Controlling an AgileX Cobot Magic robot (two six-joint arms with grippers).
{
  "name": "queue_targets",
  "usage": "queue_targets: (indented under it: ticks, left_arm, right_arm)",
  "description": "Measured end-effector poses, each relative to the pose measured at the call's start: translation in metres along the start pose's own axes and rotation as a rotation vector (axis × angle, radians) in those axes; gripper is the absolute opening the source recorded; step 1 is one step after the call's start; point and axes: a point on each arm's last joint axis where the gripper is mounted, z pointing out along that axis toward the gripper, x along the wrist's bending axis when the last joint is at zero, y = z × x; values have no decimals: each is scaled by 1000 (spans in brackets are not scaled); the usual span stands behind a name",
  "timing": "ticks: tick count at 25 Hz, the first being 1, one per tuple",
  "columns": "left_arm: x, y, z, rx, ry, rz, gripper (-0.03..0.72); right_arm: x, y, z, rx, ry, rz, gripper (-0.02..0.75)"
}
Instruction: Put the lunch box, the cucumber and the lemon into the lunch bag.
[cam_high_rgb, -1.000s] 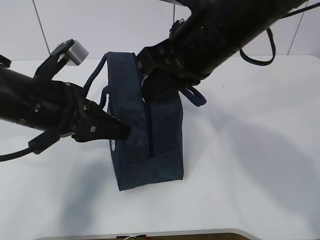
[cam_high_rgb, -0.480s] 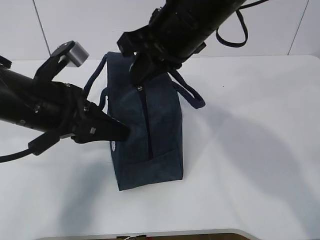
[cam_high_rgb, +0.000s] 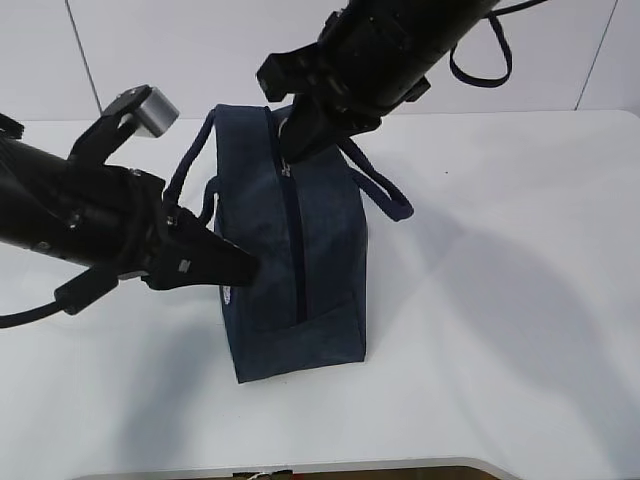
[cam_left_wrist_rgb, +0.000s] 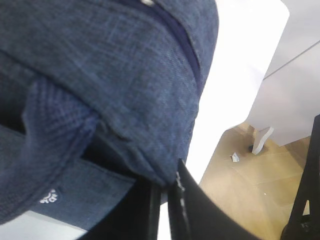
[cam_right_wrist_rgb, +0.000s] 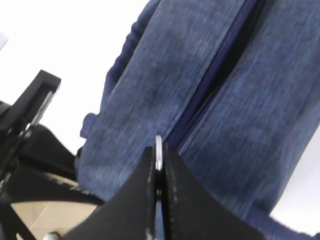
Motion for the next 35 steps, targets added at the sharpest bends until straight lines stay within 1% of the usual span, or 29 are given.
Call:
queue_targets:
  ticks: [7,11,21,25,35]
  left_arm:
    - [0,0,0,4,1,4,-12]
    - [0,0,0,5,2,5,-12]
    - [0,-1,0,9,0,9,-12]
    - [0,-1,0,10,0,11,-12]
    - [0,-1,0,12,-1,12,-12]
  right_arm:
    - [-4,12,7,-22,-6,-3,5]
    - [-7,19,9,-33,-27,-20,5]
    - [-21,36,16,-65,-57,-11,5]
    - [-26,43,15,-82,-84,-28,5]
    - [-40,62,33,-113,-117,-52,5]
